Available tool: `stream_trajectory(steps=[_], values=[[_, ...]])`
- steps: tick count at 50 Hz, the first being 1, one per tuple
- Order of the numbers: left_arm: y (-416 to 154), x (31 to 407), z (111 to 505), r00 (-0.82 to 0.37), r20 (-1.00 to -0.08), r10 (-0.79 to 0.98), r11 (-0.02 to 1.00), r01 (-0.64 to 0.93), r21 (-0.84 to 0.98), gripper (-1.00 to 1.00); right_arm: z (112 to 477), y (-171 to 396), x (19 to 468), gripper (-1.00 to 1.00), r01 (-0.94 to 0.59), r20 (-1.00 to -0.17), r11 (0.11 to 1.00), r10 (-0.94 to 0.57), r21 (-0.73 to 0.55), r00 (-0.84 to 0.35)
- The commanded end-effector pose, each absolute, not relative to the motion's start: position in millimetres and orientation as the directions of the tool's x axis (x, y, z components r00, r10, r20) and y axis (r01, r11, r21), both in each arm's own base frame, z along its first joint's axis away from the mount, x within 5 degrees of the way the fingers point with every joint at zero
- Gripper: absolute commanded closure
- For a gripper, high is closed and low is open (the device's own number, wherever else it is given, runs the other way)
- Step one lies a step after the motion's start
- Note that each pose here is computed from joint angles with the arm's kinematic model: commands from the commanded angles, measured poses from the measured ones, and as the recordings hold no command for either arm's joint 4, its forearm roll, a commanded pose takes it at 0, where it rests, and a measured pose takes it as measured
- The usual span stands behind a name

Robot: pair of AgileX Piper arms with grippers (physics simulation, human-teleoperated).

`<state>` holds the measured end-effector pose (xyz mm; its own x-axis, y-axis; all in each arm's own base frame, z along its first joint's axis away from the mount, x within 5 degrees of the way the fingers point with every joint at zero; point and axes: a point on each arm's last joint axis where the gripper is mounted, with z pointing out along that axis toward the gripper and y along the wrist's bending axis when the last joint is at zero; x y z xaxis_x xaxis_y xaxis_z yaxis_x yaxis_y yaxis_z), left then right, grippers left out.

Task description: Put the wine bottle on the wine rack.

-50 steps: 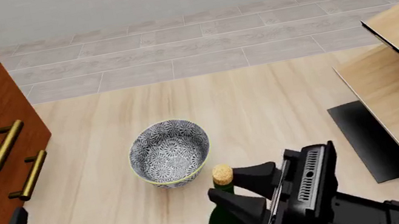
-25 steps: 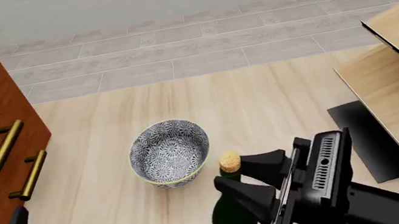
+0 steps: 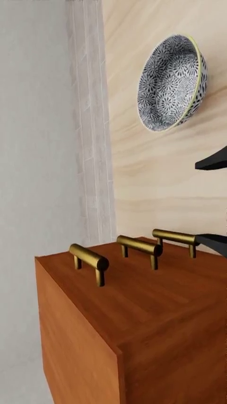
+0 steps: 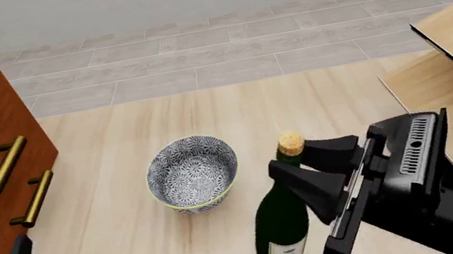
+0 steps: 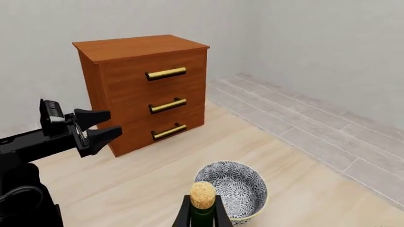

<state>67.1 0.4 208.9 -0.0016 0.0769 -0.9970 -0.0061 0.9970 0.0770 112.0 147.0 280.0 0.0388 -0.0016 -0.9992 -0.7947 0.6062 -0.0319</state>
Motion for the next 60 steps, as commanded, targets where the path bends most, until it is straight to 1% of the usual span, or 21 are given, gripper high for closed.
stream_trajectory(steps=[1,7,9,12,17,18,22,24,26,29,30,34,38,40,43,50,52,53,58,59,60], values=[[1,65,208,-0.007,-0.997,0.074,0.997,-0.009,0.074,-1.0,293,138,115,1.0,-0.769,-0.999,0.639,0.026,-0.014,0.039],[1,66,208,-0.007,-0.997,0.073,0.997,-0.009,0.073,-1.0,297,136,118,1.0,-0.755,-0.999,0.656,0.011,-0.028,0.047],[1,67,208,-0.006,-0.997,0.073,0.997,-0.009,0.073,-1.0,299,132,123,1.0,-0.731,-0.999,0.681,-0.008,-0.044,0.052],[1,66,208,-0.006,-0.997,0.071,0.997,-0.007,0.071,-1.0,299,131,126,1.0,-0.719,-0.997,0.692,-0.039,-0.073,0.063],[1,64,207,-0.008,-0.998,0.068,0.998,-0.009,0.068,-1.0,303,128,127,1.0,-0.706,-0.997,0.703,-0.046,-0.078,0.065],[1,64,207,-0.009,-0.998,0.068,0.998,-0.009,0.068,-1.0,306,124,128,1.0,-0.692,-0.998,0.719,-0.031,-0.066,0.063],[1,64,207,-0.009,-0.998,0.067,0.998,-0.008,0.067,-1.0,311,126,129,1.0,-0.696,-0.997,0.714,-0.037,-0.072,0.064],[1,65,208,-0.008,-0.998,0.066,0.998,-0.009,0.066,-1.0,316,124,131,1.0,-0.684,-0.998,0.727,-0.027,-0.056,0.052],[1,65,208,-0.009,-0.998,0.066,0.998,-0.008,0.066,-1.0,318,124,132,1.0,-0.682,-0.997,0.728,-0.045,-0.076,0.062],[0,66,208,-0.008,-0.998,0.063,0.998,-0.006,0.063,-1.0,323,123,135,1.0,-0.669,-0.998,0.74,-0.04,-0.067,0.055],[0,67,208,-0.01,-0.998,0.062,0.998,-0.005,0.063,-1.0,328,118,138,1.0,-0.648,-0.999,0.761,-0.023,-0.046,0.044],[0,67,208,-0.01,-0.998,0.06,0.998,-0.003,0.06,-1.0,334,117,139,1.0,-0.641,-0.999,0.766,-0.022,-0.047,0.047],[0,67,208,-0.011,-0.998,0.057,0.998,-0.003,0.057,-1.0,346,110,140,1.0,-0.618,-0.999,0.786,0.014,-0.013,0.039],[0,67,208,-0.01,-0.998,0.056,0.998,-0.003,0.056,-1.0,354,104,138,1.0,-0.603,-0.997,0.796,0.074,0.044,0.025],[0,67,208,-0.01,-0.999,0.054,0.999,-0.003,0.054,-1.0,363,100,138,1.0,-0.591,-0.994,0.803,0.11,0.077,0.019],[0,67,208,-0.008,-0.999,0.053,0.999,-0.006,0.053,-1.0,373,97,143,1.0,-0.565,-0.995,0.822,0.098,0.069,0.02],[1,67,208,-0.007,-0.999,0.053,0.999,-0.008,0.053,-1.0,372,95,150,1.0,-0.538,-0.995,0.839,0.096,0.086,-0.011],[1,67,209,-0.006,-0.999,0.054,0.999,-0.008,0.054,-1.0,374,94,148,1.0,-0.54,-0.996,0.838,0.093,0.077,0.003],[1,68,209,-0.002,-0.999,0.055,0.998,-0.01,0.055,-1.0,378,91,150,1.0,-0.522,-0.995,0.849,0.1,0.089,-0.007],[1,68,209,0.0,-0.998,0.059,0.998,-0.008,0.059,-1.0,381,89,151,1.0,-0.51,-0.991,0.851,0.131,0.127,-0.027],[0,68,209,0.001,-0.998,0.058,0.998,-0.007,0.058,-1.0,384,89,150,1.0,-0.51,-0.992,0.853,0.123,0.115,-0.019]])
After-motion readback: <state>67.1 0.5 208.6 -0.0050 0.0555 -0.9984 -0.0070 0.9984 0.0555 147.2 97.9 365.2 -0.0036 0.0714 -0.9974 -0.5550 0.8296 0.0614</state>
